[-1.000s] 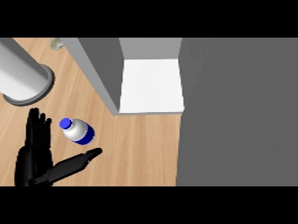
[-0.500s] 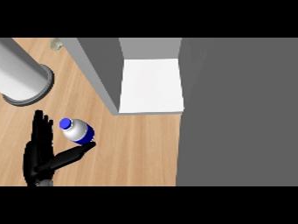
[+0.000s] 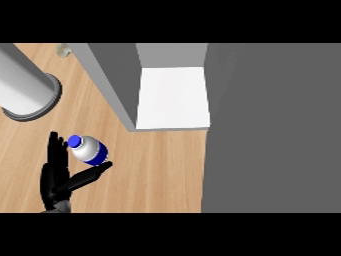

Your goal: Pick up the bottled water, place it into the cabinet and close the cabinet

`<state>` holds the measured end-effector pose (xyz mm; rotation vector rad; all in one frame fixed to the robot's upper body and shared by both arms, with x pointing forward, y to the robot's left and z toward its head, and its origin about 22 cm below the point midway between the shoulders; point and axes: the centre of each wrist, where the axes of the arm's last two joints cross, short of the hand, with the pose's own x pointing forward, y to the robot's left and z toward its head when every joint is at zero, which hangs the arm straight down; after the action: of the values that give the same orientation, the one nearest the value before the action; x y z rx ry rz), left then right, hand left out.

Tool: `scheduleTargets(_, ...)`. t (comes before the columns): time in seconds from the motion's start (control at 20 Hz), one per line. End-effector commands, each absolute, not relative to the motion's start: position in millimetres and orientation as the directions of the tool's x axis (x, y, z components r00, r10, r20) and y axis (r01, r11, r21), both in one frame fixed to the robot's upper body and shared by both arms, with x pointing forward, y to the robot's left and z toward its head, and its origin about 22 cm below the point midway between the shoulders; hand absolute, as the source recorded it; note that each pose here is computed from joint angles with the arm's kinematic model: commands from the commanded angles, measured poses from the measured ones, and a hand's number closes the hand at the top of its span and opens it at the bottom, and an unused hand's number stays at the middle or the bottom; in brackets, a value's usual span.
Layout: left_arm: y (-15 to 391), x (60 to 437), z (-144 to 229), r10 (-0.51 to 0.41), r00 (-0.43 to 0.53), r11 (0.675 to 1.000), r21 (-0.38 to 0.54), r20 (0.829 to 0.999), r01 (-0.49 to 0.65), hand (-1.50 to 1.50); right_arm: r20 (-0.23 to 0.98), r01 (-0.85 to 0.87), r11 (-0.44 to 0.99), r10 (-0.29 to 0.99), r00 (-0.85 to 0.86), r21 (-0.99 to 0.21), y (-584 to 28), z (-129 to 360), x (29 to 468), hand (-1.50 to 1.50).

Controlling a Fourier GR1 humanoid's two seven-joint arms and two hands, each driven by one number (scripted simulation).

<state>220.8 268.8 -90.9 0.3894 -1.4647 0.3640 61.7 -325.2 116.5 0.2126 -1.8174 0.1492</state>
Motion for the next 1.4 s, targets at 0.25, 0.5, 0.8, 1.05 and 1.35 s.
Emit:
scheduleTargets(0.25,278.7,212.8,-133.8,0.134,-0.019,0.884,-0.128,0.991,-0.451,-1.5,0.94,-0.275,0.96,-0.144,-0.308,0.057,-319.0,148.9,47.8,-1.5)
scheduleTargets(0.5,270.6,215.1,-145.1,0.177,-0.044,0.907,-0.18,0.983,-0.38,-1.5,0.939,-0.27,0.961,-0.144,-0.312,0.057,-312.6,154.4,45.6,-1.5)
scheduleTargets(0.8,272.2,227.8,-148.9,0.272,-0.111,0.877,-0.294,0.956,-0.38,1.5,0.933,-0.247,0.967,-0.149,-0.328,0.068,-305.8,151.8,30.5,-1.5)
scheduleTargets(1.05,259.0,237.8,-153.1,0.361,-0.181,0.848,-0.402,0.915,-0.345,1.5,0.941,-0.273,0.961,-0.122,-0.314,0.033,-314.4,160.4,39.2,-1.5)
scheduleTargets(1.35,255.0,234.3,-153.7,0.306,-0.217,0.879,-0.363,0.927,-0.309,1.5,0.945,-0.24,0.971,-0.096,-0.311,0.02,-312.2,168.7,30.1,-1.5)
